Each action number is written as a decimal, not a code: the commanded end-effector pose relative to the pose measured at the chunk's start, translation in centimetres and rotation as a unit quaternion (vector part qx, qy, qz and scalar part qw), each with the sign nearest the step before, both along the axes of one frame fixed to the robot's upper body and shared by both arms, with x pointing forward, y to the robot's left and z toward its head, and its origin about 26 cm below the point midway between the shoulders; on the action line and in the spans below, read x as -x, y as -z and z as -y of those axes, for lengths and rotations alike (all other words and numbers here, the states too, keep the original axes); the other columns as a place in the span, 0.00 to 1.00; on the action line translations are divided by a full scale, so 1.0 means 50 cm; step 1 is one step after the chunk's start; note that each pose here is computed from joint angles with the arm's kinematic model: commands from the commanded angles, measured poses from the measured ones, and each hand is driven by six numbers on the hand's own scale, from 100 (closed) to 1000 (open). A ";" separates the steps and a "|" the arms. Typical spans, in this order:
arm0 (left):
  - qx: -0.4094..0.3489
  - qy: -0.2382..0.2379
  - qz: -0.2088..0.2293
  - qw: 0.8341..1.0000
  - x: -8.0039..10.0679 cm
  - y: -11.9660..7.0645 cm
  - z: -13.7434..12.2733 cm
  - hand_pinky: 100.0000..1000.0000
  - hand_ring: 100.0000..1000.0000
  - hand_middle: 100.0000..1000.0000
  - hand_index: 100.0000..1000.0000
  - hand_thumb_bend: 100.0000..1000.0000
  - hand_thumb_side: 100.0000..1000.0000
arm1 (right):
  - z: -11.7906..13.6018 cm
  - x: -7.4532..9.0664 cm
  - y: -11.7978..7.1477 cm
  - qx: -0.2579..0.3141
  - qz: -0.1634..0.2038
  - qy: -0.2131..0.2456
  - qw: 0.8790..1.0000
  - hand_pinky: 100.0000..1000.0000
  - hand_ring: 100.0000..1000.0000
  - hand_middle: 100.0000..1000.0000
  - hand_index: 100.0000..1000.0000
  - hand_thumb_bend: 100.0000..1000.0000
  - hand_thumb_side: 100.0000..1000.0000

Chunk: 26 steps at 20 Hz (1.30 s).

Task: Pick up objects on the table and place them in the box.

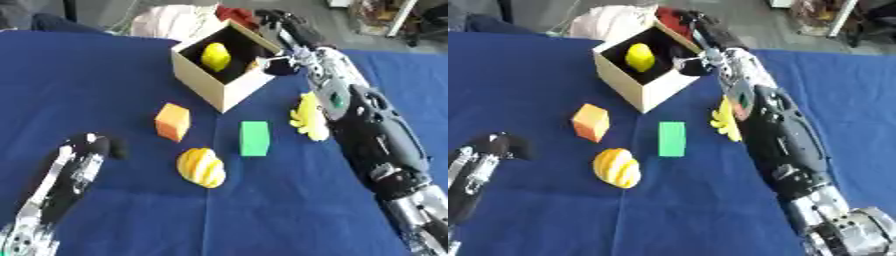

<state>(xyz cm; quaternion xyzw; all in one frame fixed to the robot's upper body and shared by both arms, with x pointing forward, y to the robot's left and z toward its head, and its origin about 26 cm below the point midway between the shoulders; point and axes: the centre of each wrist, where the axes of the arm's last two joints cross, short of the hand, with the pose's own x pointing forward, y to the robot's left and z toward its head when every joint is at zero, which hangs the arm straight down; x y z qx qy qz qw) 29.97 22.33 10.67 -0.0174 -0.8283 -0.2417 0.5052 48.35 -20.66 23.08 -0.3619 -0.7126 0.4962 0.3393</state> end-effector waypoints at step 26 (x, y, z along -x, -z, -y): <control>-0.014 -0.027 0.003 1.000 0.006 0.002 -0.026 0.63 0.53 0.46 0.62 0.00 0.77 | 0.182 -0.012 0.157 0.021 -0.206 0.182 0.961 0.83 0.89 0.94 0.99 0.00 0.49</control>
